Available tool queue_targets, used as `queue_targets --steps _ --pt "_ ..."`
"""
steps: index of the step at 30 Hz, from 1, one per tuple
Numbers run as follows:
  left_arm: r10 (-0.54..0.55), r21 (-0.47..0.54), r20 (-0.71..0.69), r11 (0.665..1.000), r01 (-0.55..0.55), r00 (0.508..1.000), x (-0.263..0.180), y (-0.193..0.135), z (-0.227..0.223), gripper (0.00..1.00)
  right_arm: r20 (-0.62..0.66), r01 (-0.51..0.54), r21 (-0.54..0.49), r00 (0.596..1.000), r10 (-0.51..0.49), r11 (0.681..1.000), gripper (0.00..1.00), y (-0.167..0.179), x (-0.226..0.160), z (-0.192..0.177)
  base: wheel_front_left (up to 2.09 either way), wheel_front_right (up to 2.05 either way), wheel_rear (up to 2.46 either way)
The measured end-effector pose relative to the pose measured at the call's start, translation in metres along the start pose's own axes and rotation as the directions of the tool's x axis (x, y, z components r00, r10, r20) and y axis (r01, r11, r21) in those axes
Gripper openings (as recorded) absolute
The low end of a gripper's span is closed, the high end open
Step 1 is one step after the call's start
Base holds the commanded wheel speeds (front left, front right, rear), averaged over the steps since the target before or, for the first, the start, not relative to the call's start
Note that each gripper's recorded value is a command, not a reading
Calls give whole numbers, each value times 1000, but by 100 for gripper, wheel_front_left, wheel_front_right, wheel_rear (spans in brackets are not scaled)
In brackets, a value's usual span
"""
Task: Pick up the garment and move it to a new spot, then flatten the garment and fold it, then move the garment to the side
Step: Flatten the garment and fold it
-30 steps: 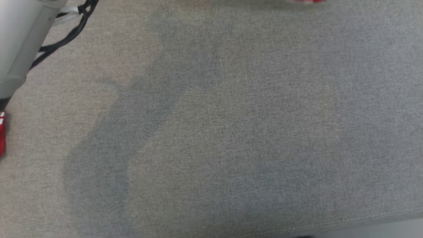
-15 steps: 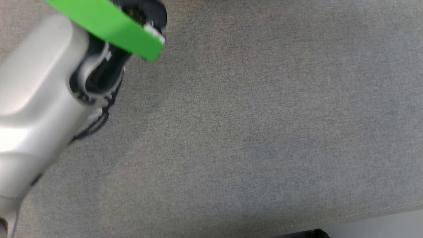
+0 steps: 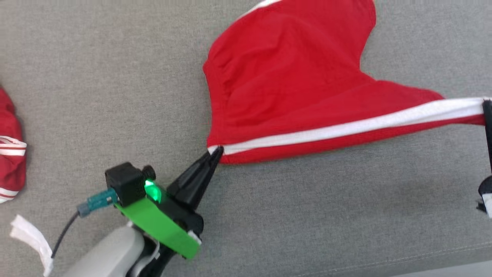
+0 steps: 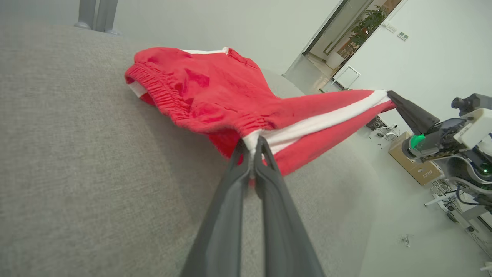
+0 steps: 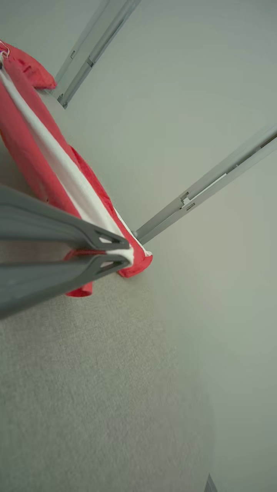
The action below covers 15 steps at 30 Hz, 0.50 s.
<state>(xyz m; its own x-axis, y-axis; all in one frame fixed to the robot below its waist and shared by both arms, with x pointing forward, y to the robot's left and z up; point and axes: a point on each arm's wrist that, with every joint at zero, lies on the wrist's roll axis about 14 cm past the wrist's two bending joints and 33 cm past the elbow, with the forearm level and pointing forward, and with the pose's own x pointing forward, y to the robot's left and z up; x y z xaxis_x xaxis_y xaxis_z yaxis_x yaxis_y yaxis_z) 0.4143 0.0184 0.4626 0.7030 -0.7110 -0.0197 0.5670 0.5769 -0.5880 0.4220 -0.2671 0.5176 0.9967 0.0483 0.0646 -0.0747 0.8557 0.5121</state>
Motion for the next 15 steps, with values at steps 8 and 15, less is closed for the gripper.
queue_targets --steps 8,15 --pt "45 -3 -18 999 -45 999 -43 -20 -22 0 -85 -3 3 996 3 1000 0 8 -49 -3 0 0 0" --pt "63 -46 53 997 -61 997 -50 -27 -7 0 -63 -32 -78 998 27 996 0 9 -39 14 0 0 0"
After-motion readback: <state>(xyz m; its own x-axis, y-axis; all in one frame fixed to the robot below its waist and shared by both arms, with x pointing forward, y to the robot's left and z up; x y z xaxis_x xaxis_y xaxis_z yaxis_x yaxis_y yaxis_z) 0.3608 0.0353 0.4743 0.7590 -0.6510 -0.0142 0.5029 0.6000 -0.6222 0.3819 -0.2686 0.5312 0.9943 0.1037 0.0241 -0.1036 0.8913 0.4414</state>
